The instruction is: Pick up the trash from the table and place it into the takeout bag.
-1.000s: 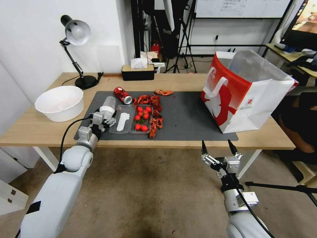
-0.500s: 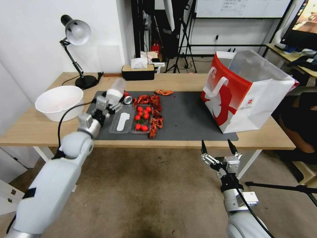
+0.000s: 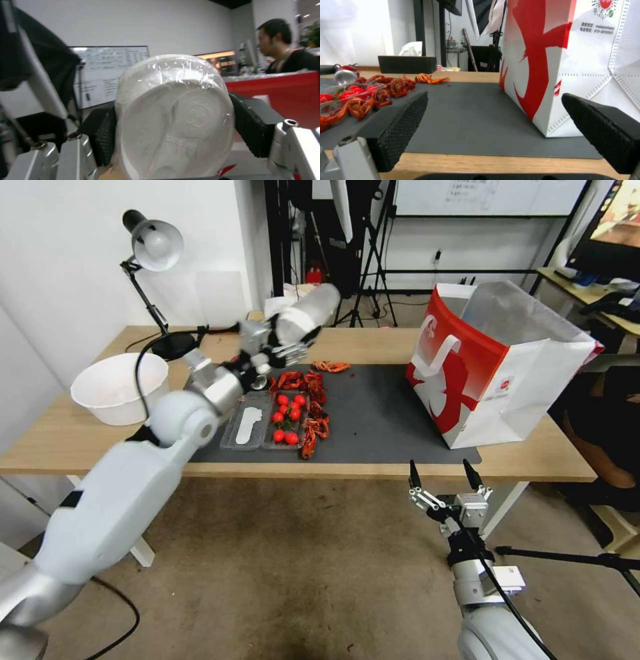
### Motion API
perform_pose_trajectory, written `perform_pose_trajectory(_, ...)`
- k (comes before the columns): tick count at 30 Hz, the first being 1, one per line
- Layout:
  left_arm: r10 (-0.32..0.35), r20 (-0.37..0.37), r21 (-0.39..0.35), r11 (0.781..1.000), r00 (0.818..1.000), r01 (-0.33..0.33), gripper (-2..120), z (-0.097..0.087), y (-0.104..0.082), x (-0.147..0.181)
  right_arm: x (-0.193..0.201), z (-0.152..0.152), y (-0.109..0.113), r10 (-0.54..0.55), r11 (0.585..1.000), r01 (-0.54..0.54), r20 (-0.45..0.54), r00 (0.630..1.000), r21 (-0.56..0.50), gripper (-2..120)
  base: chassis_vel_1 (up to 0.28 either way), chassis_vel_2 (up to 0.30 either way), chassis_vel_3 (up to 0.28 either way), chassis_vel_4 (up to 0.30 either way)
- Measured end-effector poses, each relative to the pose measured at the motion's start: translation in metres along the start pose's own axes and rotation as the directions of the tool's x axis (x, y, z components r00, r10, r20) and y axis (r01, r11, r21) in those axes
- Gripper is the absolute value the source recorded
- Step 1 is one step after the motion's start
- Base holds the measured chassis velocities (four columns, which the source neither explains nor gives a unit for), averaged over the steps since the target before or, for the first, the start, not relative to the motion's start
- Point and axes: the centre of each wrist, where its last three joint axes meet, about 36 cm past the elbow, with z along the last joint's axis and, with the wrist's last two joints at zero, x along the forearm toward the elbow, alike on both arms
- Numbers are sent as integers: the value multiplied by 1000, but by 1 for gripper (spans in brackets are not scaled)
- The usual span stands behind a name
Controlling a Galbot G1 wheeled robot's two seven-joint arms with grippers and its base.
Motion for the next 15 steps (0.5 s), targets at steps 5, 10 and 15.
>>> perform_pose_trajectory(5,84,20,33,996,996,-84,71,-5,-13,-45,-3,-1,-1,3,1000,-3,2,1000,6,100,0,0,0,0)
perform_pose_trajectory(10,141,29,42,989,990,-142,71,-9,-23,-87,-5,-1,-2,3,1000,-3,-1,1000,13,100,0,0,0,0)
perform_pose_trajectory(15,197,29,44,979,980,-198,71,-13,-37,-124,-5,-1,-2,4,1000,-4,-2,1000,16,100,0,0,0,0)
